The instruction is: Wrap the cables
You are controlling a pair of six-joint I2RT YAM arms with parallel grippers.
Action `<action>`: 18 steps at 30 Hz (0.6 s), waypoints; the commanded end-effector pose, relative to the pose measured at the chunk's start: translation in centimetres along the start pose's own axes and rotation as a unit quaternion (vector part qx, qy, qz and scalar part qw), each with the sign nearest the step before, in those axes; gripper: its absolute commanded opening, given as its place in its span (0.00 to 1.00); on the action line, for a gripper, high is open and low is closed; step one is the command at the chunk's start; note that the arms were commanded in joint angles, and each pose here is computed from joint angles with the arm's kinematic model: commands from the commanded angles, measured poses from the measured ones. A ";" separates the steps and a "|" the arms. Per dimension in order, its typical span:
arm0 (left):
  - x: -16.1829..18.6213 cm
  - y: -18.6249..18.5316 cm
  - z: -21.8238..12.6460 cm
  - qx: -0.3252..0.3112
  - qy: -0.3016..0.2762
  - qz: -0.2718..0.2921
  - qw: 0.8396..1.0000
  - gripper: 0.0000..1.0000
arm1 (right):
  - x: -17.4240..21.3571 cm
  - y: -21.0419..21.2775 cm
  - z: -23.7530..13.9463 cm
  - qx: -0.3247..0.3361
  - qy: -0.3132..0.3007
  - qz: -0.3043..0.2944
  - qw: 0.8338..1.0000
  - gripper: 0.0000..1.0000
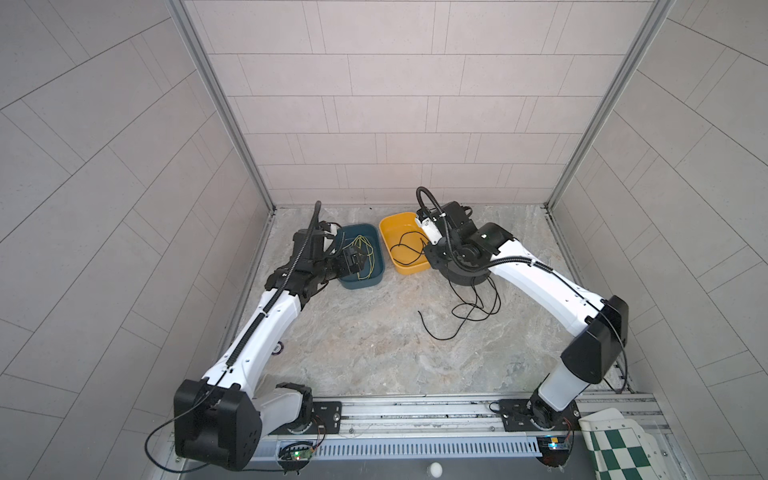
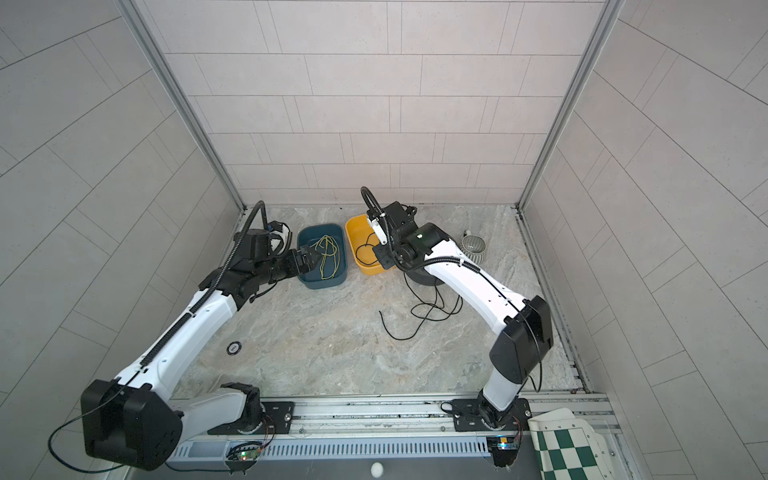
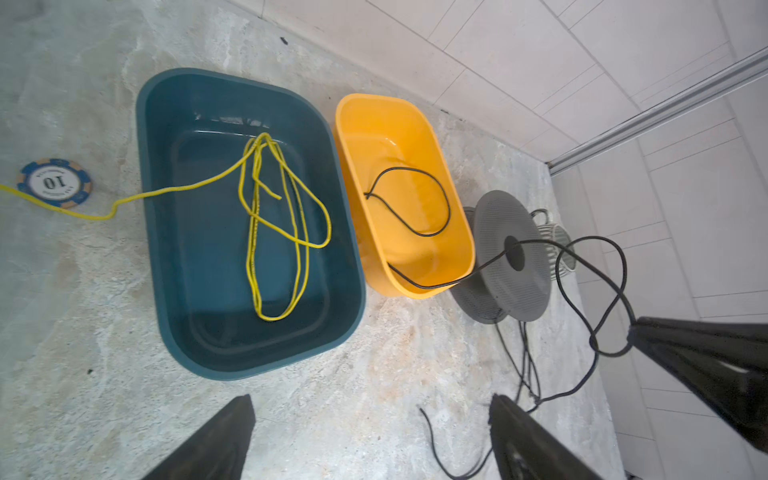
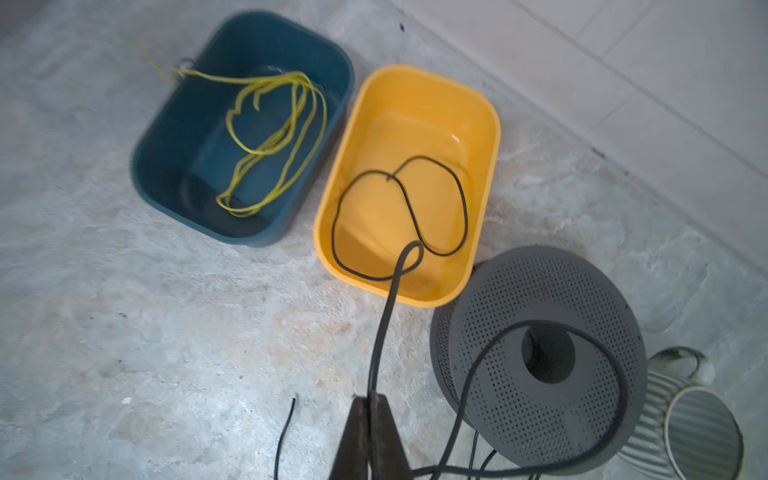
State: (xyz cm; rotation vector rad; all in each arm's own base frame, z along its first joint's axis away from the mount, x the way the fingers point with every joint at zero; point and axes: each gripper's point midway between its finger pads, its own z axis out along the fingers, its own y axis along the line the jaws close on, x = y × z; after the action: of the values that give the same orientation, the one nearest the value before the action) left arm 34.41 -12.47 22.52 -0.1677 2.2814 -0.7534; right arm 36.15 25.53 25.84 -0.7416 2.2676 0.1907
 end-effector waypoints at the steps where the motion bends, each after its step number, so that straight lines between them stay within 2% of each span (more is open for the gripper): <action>1: -0.4 -2.9 -1.3 0.059 0.004 -0.039 0.997 0.94 | -1.0 1.5 -1.7 -0.032 -0.061 -0.016 0.998 0.00; 6: 0.1 -4.7 -1.9 0.115 0.015 -0.117 0.986 0.94 | -2.4 3.1 -5.4 -0.080 -0.136 -0.005 0.987 0.00; 10: 0.1 -5.6 -1.9 0.163 0.005 -0.183 0.970 0.92 | -3.2 3.9 -7.9 -0.105 -0.174 -0.009 0.979 0.00; 13: 0.5 -5.5 -1.3 0.171 0.003 -0.210 0.963 0.91 | -3.8 3.9 -9.6 -0.108 -0.202 -0.015 0.973 0.00; 18: 1.8 -5.3 0.2 0.166 0.033 -0.230 0.958 0.90 | -4.5 3.5 -12.5 -0.103 -0.252 -0.015 0.962 0.00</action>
State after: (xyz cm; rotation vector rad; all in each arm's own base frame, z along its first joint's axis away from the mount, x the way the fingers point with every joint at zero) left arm 32.47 -16.58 23.66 -0.5206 2.1872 -1.3075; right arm 30.04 26.20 34.99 -0.7412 1.8734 0.5113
